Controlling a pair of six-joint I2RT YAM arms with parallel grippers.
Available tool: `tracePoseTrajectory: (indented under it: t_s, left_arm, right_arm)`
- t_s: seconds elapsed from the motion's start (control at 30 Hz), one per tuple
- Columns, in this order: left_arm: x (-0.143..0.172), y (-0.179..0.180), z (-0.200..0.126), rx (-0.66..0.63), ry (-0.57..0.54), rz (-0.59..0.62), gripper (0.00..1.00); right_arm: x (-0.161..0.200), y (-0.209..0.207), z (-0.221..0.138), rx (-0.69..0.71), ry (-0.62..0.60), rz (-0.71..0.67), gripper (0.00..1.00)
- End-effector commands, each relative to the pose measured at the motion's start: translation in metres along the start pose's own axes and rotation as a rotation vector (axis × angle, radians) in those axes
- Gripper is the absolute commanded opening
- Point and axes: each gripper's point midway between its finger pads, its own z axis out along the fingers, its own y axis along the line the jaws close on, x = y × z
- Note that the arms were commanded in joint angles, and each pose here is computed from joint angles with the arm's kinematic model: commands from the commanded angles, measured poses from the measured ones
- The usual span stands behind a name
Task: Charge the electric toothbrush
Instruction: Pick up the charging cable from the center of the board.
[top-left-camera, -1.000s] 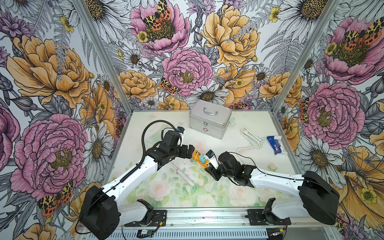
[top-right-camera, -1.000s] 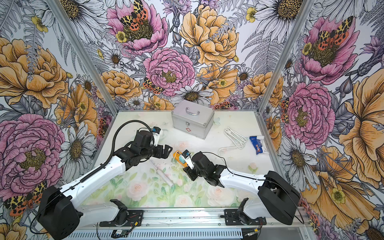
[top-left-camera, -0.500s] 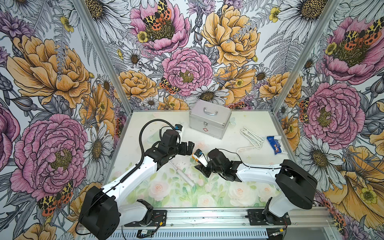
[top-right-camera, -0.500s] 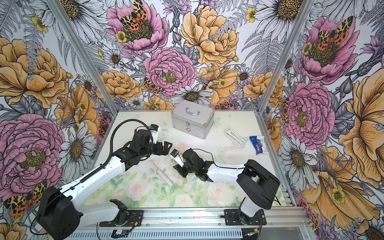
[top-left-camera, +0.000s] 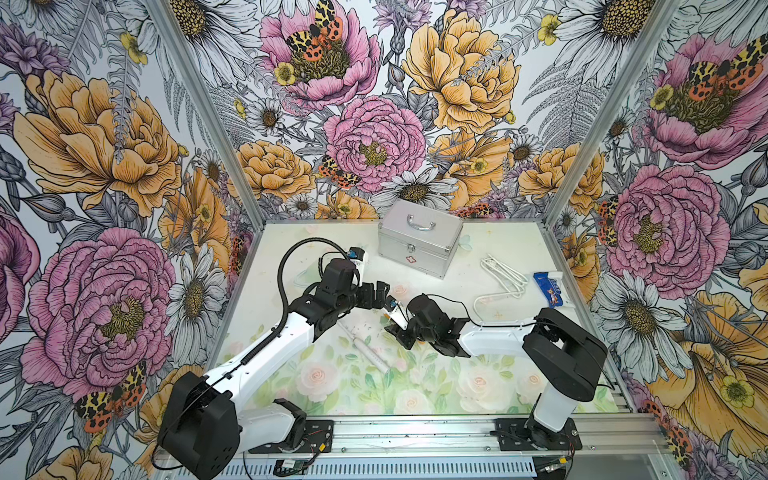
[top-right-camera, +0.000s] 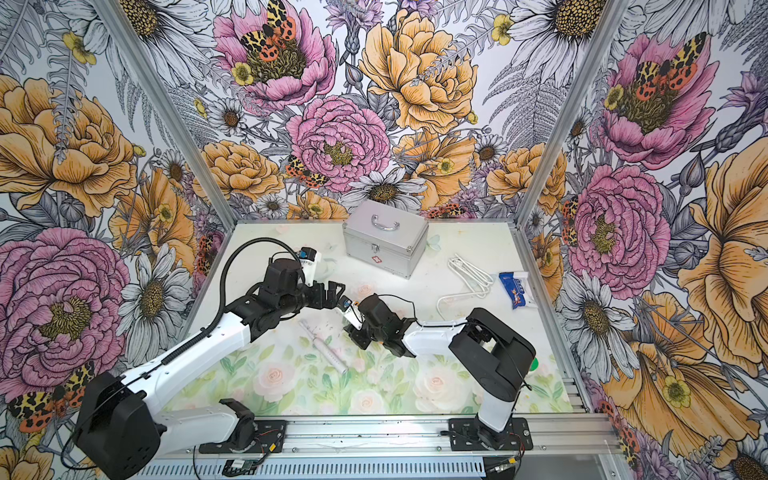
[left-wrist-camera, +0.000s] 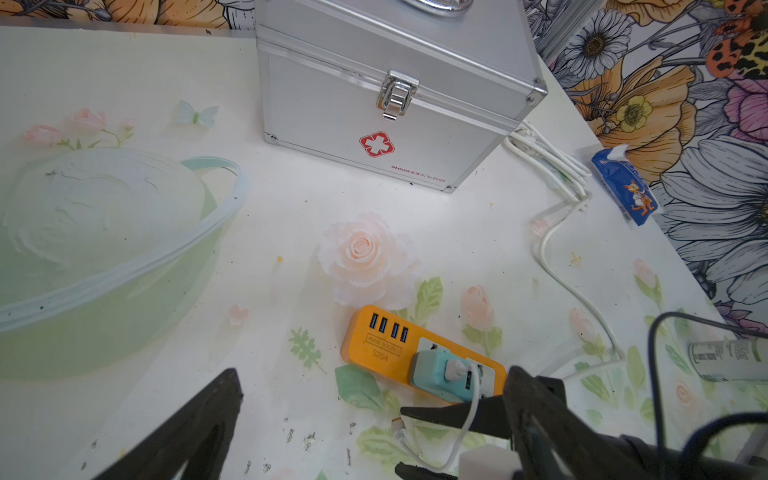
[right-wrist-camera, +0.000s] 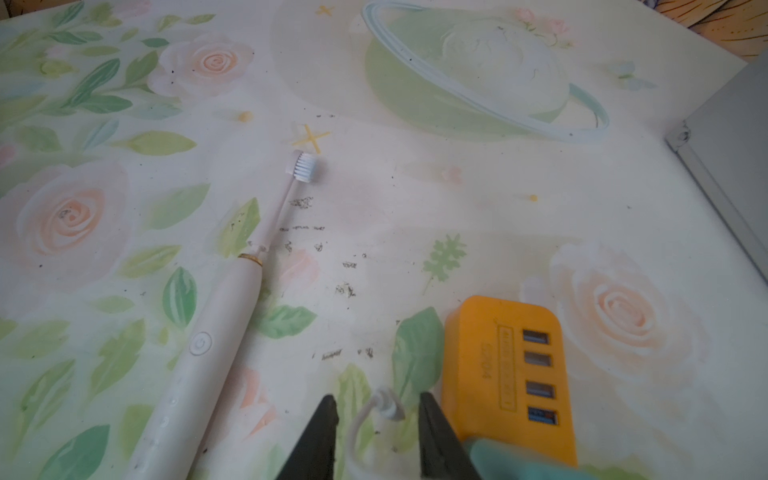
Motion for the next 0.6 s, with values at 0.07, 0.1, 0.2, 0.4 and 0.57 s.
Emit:
tracePoseTrajectory:
  t_s: [0.07,0.1,0.2,0.4,0.57]
  left_arm:
    - [-0.001,-0.003,0.003,0.025,-0.006,0.003,0.99]
    - [0.0,-0.002,0.003,0.025,-0.003,0.003,0.99]
    - [0.0,-0.003,0.004,0.027,-0.002,0.004,0.99]
    - [-0.002,-0.003,0.004,0.028,-0.006,0.006,0.99]
    - [0.001,-0.002,0.008,0.029,0.005,0.008,0.99]
  right_arm:
    - [-0.017,-0.009,0.006,0.022,-0.052,-0.014,0.32]
    - [-0.018,-0.009,0.006,0.022,-0.057,-0.012,0.31]
    - [-0.023,-0.009,0.005,0.017,-0.068,-0.011,0.3]
    - [-0.032,-0.009,0.002,0.014,-0.089,-0.012,0.24]
    - [-0.034,-0.008,0.007,0.008,-0.089,-0.007,0.18]
